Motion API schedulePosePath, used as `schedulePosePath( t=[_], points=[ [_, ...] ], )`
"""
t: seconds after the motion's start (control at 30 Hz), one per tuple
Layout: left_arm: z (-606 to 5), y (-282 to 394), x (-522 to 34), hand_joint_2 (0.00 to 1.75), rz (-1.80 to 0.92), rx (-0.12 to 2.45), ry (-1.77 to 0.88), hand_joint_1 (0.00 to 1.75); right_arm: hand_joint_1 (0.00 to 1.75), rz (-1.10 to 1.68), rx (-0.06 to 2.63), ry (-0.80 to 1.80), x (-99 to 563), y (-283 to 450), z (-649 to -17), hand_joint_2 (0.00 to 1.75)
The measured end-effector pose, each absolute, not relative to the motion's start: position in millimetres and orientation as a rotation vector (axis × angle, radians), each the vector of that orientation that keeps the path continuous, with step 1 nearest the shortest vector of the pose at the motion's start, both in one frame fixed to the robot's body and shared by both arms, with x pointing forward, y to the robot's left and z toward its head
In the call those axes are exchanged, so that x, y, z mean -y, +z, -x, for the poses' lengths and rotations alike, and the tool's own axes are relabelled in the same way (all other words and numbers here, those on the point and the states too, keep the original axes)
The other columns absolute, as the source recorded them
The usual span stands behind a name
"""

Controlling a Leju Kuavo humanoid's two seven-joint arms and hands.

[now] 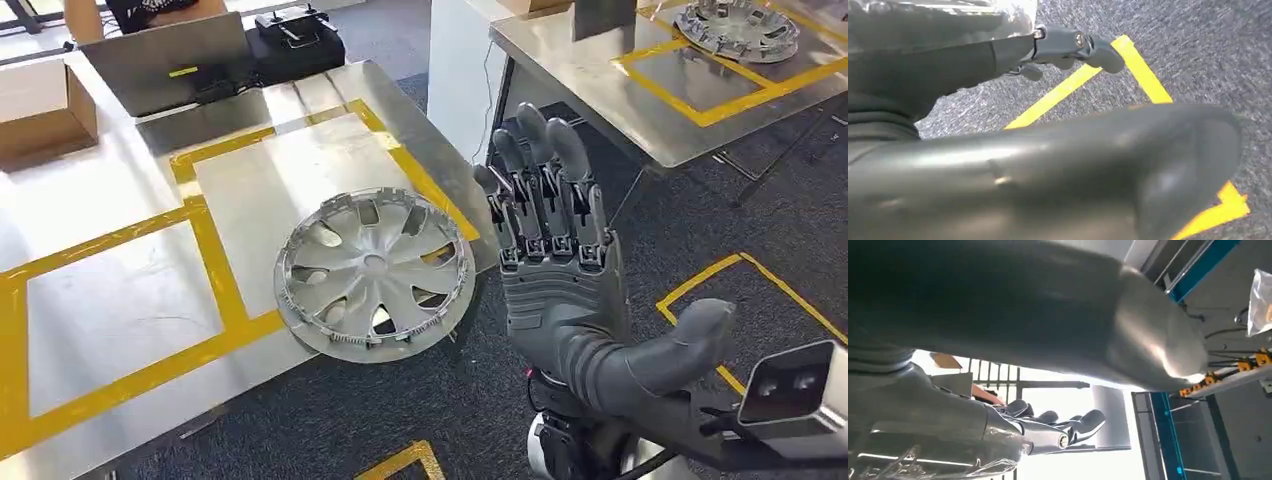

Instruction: Take the parts from the cabinet and place them on the table.

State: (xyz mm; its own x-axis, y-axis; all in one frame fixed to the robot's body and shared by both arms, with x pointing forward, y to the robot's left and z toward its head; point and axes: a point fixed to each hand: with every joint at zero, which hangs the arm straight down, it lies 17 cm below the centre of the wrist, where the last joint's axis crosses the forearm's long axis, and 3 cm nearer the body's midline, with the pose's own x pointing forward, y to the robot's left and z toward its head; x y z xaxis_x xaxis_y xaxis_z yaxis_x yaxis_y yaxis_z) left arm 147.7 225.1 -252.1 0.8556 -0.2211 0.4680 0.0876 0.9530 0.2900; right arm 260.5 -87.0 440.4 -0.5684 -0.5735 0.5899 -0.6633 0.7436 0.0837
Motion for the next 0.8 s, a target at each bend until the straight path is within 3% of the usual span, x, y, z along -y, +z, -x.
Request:
schedulePosePath(
  t=[0.8],
  points=[
    [-148.6,-252.3,-225.6,0.00,-0.262,0.518,-0.164,0.00,0.00,-0.931,2.332,0.192,86.5,438.4,-262.7,0.00]
  ],
)
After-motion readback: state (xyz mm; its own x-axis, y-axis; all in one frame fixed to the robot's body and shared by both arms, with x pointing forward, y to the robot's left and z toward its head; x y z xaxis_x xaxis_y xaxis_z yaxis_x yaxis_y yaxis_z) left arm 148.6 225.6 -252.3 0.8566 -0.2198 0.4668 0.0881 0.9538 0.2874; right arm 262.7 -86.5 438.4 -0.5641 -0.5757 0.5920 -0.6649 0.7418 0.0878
